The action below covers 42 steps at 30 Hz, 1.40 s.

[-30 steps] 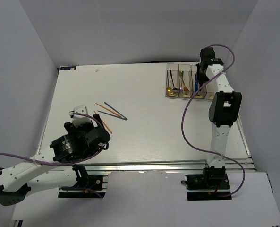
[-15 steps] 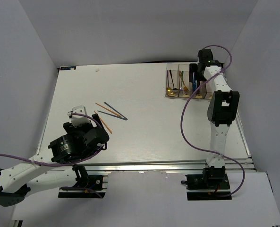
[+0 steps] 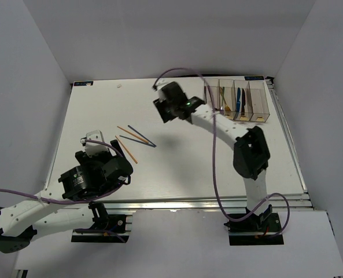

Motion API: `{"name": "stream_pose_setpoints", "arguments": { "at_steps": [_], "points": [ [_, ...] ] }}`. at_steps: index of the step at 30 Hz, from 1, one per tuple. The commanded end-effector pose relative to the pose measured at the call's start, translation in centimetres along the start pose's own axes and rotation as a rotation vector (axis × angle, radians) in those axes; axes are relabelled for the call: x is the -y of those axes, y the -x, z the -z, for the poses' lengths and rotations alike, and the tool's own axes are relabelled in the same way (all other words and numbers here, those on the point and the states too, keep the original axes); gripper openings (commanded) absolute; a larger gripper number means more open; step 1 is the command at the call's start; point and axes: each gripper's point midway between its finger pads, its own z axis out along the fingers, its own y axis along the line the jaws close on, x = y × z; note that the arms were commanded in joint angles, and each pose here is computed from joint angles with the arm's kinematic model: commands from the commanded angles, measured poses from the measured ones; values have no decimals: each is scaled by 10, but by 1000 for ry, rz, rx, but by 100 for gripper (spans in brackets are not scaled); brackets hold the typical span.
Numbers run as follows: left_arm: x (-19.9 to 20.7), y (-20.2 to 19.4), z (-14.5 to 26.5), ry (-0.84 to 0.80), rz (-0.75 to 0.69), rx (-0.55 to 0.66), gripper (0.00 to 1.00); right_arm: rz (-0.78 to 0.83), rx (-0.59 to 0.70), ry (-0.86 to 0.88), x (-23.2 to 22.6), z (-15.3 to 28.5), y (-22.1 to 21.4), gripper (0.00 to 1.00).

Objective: Sort the eating utensils into containers

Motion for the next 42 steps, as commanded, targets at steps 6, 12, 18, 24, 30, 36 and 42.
{"name": "stream_pose_setpoints", "arguments": {
  "at_steps": [6,12,18,24,30,36,42],
  "points": [
    [-3,9,0,18,24,32,98,97,3,109,-75,-60,-6,34],
    [-1,7,-1,16,16,28,98,102,0,155,-103,-81,-14,29],
    [1,7,-1,9,11,25,98,121,-19,208,-126,-90,-28,28],
    [3,5,-1,9,-4,19,98,133,-21,212,-138,-99,-31,29],
    [4,4,-1,4,-5,15,98,137,-39,235,-145,-110,-40,29],
    [4,4,-1,2,-7,15,98,150,-69,219,-145,-119,-49,29],
    [3,4,-1,-1,1,15,98,179,-151,205,-141,-127,-78,28]
  ]
}}
